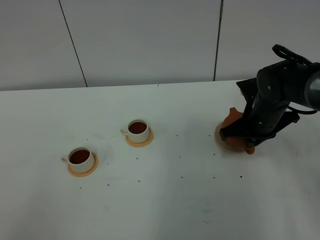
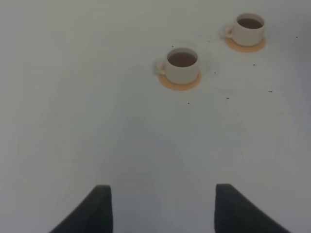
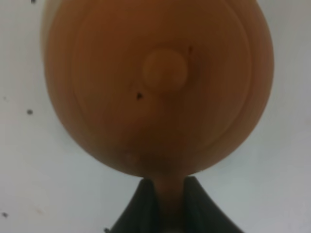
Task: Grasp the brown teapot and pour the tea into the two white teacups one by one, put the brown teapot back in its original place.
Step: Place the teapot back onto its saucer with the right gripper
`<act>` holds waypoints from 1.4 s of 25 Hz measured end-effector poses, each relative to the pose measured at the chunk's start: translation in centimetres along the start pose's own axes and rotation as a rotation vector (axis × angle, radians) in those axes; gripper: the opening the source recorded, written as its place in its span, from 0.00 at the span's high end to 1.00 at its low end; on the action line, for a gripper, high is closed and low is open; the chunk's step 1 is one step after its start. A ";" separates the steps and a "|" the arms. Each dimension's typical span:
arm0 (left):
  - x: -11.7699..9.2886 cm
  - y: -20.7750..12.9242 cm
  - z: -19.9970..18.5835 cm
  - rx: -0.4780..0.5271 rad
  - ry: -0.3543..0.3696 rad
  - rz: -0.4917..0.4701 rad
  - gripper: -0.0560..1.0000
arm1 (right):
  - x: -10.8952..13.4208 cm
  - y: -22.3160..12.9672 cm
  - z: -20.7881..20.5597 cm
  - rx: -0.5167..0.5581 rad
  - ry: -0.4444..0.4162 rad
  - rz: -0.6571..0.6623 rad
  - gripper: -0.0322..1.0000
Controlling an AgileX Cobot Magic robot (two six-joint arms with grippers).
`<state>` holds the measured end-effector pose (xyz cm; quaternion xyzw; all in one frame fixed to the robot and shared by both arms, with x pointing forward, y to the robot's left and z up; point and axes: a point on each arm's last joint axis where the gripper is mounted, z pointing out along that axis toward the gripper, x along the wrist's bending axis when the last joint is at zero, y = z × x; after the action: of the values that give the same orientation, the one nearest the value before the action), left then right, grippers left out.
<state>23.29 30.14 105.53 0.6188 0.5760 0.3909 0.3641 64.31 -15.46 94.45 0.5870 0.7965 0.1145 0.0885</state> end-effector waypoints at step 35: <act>0.0 0.0 0.0 0.000 0.000 0.001 0.44 | 0.9 0.0 0.9 0.000 0.013 0.003 0.67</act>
<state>23.29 30.14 105.53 0.6190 0.5757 0.3910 0.3640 64.26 -14.51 93.57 0.5875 0.7962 0.1183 0.0833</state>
